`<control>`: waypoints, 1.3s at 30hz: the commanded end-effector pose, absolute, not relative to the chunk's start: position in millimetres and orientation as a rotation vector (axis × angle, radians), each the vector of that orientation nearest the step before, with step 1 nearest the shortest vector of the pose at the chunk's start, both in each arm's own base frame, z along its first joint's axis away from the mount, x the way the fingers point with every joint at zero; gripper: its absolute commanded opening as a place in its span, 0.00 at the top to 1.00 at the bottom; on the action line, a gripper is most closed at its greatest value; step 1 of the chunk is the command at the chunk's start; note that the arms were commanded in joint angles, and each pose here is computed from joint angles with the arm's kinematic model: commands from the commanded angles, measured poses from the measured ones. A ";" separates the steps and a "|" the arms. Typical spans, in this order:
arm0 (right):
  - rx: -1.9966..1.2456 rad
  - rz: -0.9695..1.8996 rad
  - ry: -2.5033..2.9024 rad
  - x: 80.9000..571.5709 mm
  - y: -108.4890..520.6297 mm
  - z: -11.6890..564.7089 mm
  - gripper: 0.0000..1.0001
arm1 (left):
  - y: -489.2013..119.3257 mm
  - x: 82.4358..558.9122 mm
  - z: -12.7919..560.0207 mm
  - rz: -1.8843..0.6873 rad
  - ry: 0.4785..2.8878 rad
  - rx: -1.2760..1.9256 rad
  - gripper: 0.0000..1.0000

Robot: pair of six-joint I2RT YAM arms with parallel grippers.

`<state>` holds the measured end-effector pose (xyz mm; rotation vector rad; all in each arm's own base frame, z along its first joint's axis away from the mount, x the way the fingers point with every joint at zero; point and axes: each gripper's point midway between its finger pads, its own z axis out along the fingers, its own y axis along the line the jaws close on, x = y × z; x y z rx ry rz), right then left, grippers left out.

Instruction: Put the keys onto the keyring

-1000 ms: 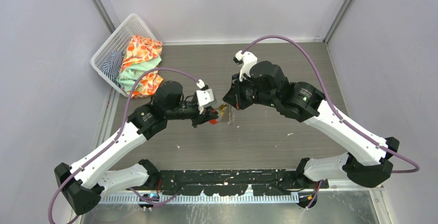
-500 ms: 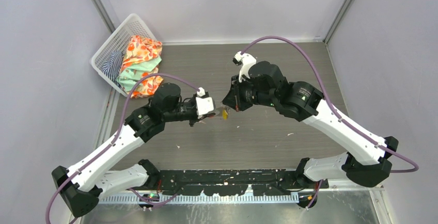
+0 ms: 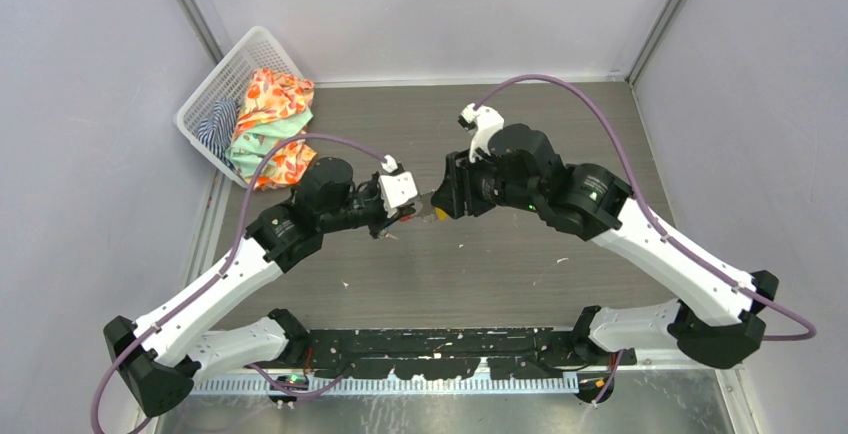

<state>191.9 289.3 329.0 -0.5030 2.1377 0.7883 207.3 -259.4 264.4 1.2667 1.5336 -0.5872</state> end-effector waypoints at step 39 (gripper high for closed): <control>-0.631 0.753 1.834 184.8 256.8 343.7 0.43 | -275.4 188.3 321.7 -0.861 1.542 1.093 1.00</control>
